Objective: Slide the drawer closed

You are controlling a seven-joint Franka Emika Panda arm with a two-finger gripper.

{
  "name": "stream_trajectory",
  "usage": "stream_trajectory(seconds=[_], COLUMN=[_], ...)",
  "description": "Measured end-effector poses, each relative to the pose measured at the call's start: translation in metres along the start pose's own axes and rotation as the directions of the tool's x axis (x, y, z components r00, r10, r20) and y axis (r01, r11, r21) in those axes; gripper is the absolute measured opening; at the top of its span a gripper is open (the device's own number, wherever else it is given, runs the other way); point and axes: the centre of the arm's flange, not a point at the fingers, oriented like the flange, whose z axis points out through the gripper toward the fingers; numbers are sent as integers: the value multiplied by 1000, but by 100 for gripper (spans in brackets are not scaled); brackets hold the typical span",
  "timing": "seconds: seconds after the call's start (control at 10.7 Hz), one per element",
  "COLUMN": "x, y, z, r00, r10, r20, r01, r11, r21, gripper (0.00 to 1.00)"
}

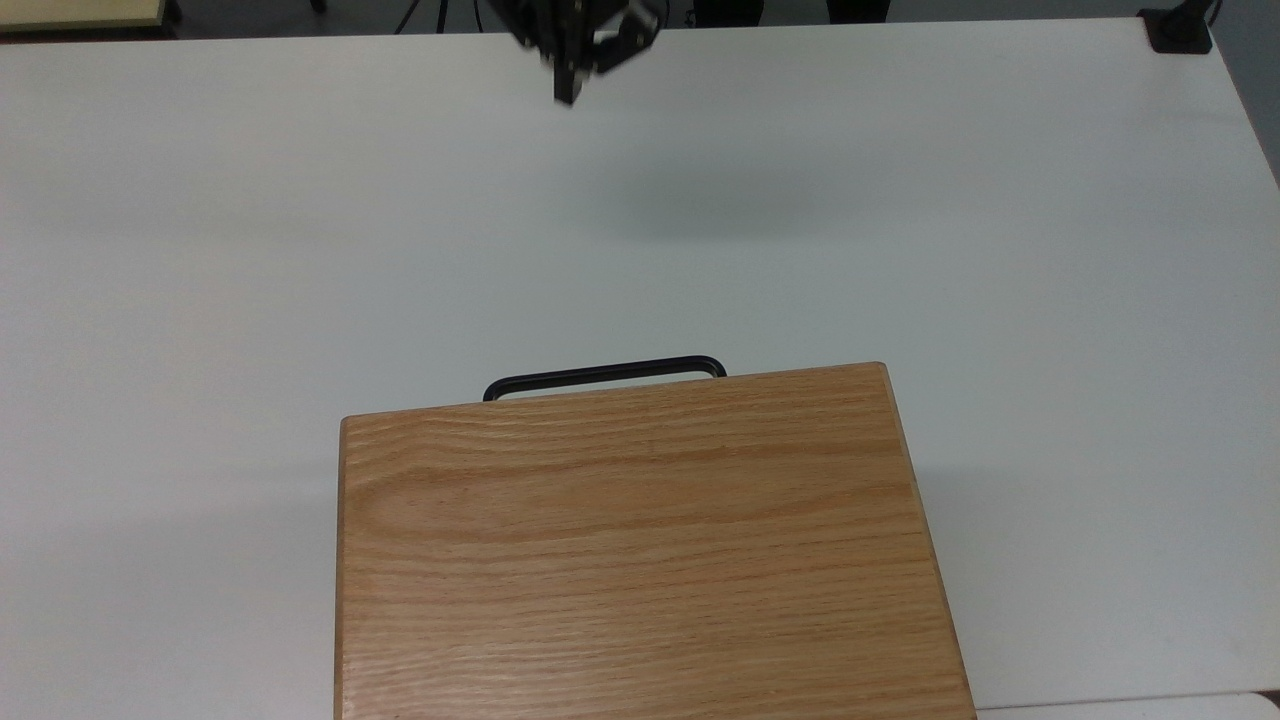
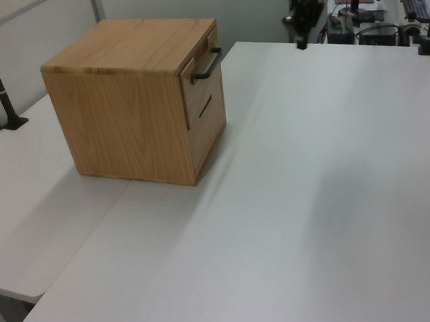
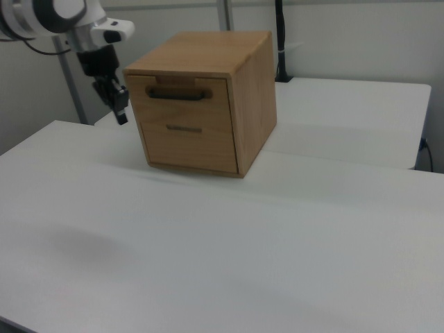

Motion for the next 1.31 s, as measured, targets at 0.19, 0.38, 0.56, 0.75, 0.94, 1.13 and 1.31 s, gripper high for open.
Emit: stream_trajectory(seconds=[0.19, 0.38, 0.56, 0.75, 0.94, 1.13, 1.31], x=[-17, -11, 7, 19, 20, 19, 17], y=[16, 51, 104, 140, 138, 131, 119], z=[-7, -5, -2, -1, -4, -8, -12], r00=[996, 976, 930, 921, 920, 939, 970], r10=[-85, -213, -367, -390, -392, -343, -242], r20=[17, 37, 26, -10, -28, -29, -25], r01=[85, 212, 363, 387, 391, 343, 243], r11=[996, 977, 926, 910, 909, 927, 964], r21=[-14, 35, 103, 147, 147, 148, 111], gripper=[4, 5, 11, 46, 75, 100, 100])
